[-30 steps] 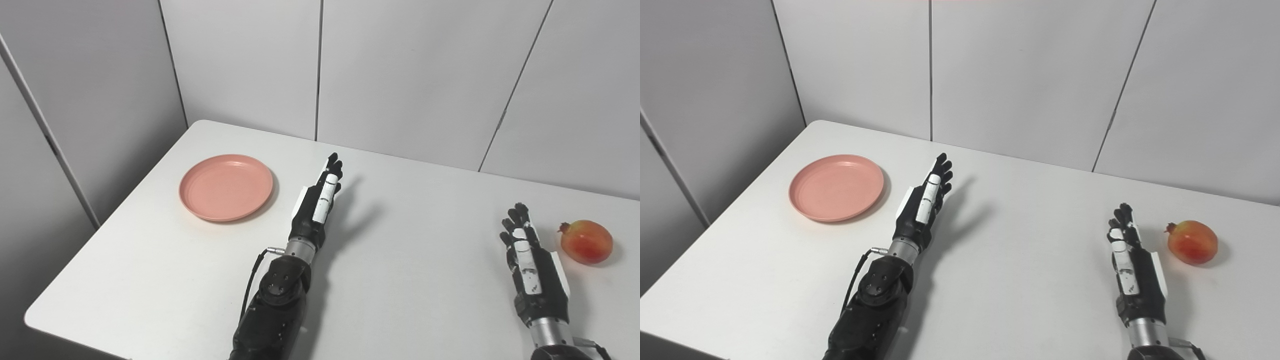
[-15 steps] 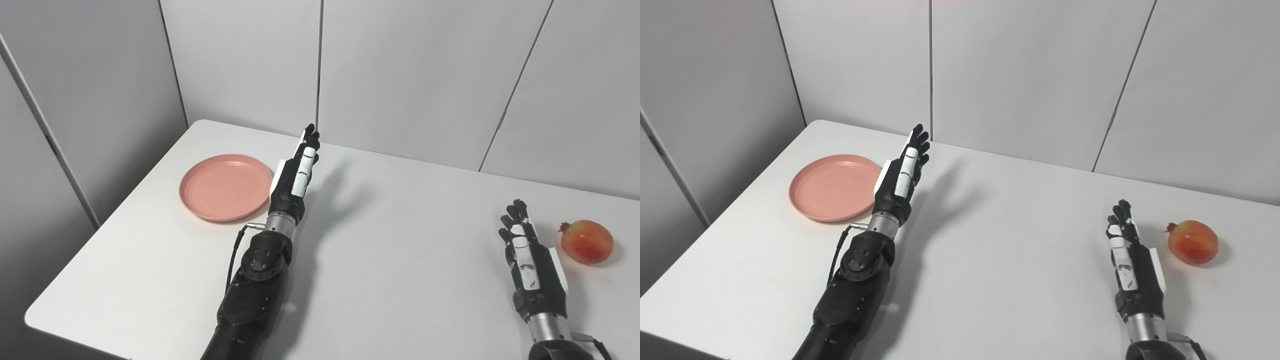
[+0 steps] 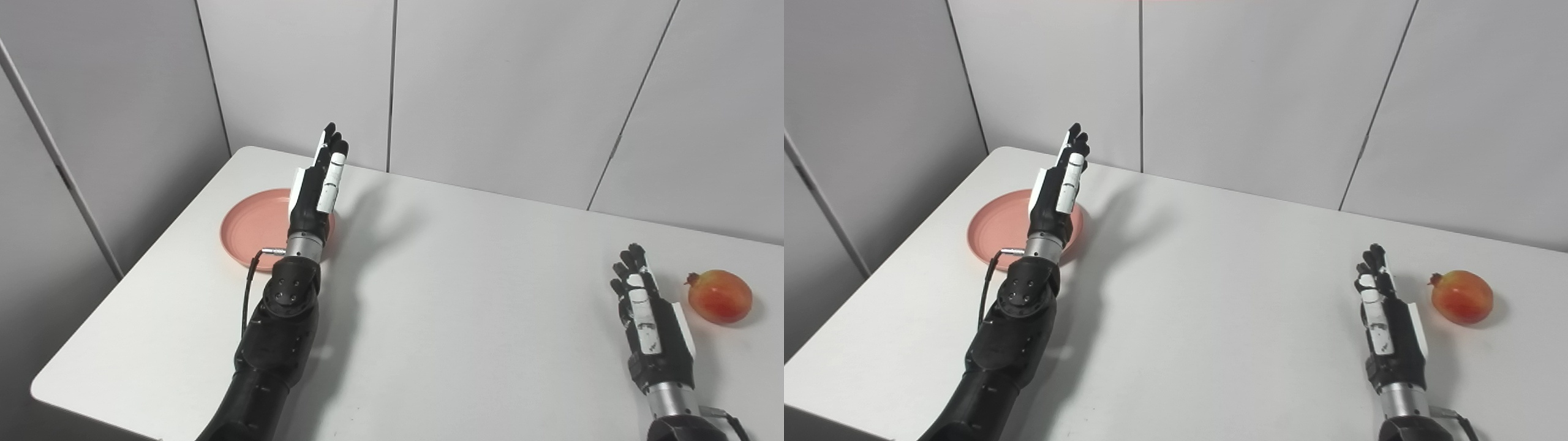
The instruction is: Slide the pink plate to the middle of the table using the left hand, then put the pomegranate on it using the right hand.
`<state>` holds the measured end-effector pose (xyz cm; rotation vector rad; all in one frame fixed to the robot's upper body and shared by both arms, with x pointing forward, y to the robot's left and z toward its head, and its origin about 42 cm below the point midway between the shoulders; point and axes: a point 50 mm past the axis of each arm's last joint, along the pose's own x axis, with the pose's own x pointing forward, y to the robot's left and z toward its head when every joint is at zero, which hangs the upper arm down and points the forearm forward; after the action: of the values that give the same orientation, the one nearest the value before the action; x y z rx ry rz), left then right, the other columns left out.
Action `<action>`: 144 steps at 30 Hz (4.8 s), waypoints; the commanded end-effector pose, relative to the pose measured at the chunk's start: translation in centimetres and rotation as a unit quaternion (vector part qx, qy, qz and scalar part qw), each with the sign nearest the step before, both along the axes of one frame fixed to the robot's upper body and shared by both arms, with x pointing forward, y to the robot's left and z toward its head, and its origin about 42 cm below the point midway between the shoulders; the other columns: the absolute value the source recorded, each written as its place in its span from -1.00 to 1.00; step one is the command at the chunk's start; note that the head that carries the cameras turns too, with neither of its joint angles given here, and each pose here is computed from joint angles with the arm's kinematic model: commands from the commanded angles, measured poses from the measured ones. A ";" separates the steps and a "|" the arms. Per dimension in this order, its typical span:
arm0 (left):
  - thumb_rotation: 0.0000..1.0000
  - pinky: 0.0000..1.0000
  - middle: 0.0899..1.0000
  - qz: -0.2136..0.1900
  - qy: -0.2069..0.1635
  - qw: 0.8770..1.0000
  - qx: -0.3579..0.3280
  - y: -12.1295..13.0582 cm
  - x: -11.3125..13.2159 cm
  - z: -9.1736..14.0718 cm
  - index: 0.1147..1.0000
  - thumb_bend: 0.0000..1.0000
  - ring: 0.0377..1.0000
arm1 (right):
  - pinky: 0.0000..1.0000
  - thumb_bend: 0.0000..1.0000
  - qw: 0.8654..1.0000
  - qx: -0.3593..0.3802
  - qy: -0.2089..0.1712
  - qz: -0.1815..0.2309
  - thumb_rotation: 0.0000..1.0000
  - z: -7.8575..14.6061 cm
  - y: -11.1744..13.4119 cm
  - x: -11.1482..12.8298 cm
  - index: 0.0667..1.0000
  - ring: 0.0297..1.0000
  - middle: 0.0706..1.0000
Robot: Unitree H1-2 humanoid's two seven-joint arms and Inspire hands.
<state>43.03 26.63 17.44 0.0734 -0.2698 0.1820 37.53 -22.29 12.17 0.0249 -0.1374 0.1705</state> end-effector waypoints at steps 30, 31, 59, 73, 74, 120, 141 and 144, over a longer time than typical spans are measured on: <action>1.00 0.58 0.65 0.134 -0.063 0.989 0.004 10.7 -0.6 4.3 0.62 0.40 0.64 | 1.00 0.20 0.999 0.005 -0.032 0.002 0.76 1.2 -0.3 0.0 1.00 1.00 1.00; 1.00 0.59 0.65 0.140 -0.060 0.988 0.002 11.0 -0.6 4.3 0.62 0.43 0.63 | 1.00 0.19 0.999 0.006 -0.032 0.002 0.77 1.2 -0.3 0.0 1.00 1.00 1.00; 1.00 0.70 0.73 0.134 0.041 0.989 0.042 16.8 -1.4 0.8 0.70 0.44 0.73 | 1.00 0.24 0.999 0.006 -0.037 0.004 0.75 1.3 -0.6 0.2 1.00 1.00 1.00; 1.00 0.67 0.72 0.123 0.067 0.990 -0.012 17.4 -0.8 -1.8 0.69 0.44 0.71 | 1.00 0.28 0.999 0.004 -0.036 0.003 0.76 1.4 -0.8 0.2 1.00 1.00 1.00; 1.00 0.66 0.72 0.124 0.069 0.990 -0.014 17.4 -0.8 -1.9 0.69 0.45 0.71 | 1.00 0.28 0.999 0.004 -0.036 0.003 0.76 1.4 -0.8 0.2 1.00 1.00 1.00; 1.00 0.79 0.80 -0.023 0.078 0.991 -0.103 9.8 1.5 -2.4 0.76 0.35 0.82 | 1.00 0.26 0.999 -0.002 -0.041 -0.002 0.79 2.2 -0.7 0.1 1.00 1.00 1.00; 1.00 0.80 0.80 -0.095 0.088 0.989 -0.074 4.1 1.6 -1.7 0.77 0.36 0.82 | 1.00 0.29 0.999 -0.002 -0.038 -0.003 0.79 2.3 -0.5 0.2 1.00 1.00 1.00; 1.00 0.80 0.80 -0.097 0.096 0.988 -0.068 3.4 1.6 -2.0 0.77 0.36 0.81 | 1.00 0.25 0.999 -0.001 -0.040 -0.005 0.79 2.3 -0.5 0.2 1.00 1.00 1.00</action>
<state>43.47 30.49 12.87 -0.0953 0.0018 0.0225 36.94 -22.75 12.53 0.0196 -0.1531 0.1631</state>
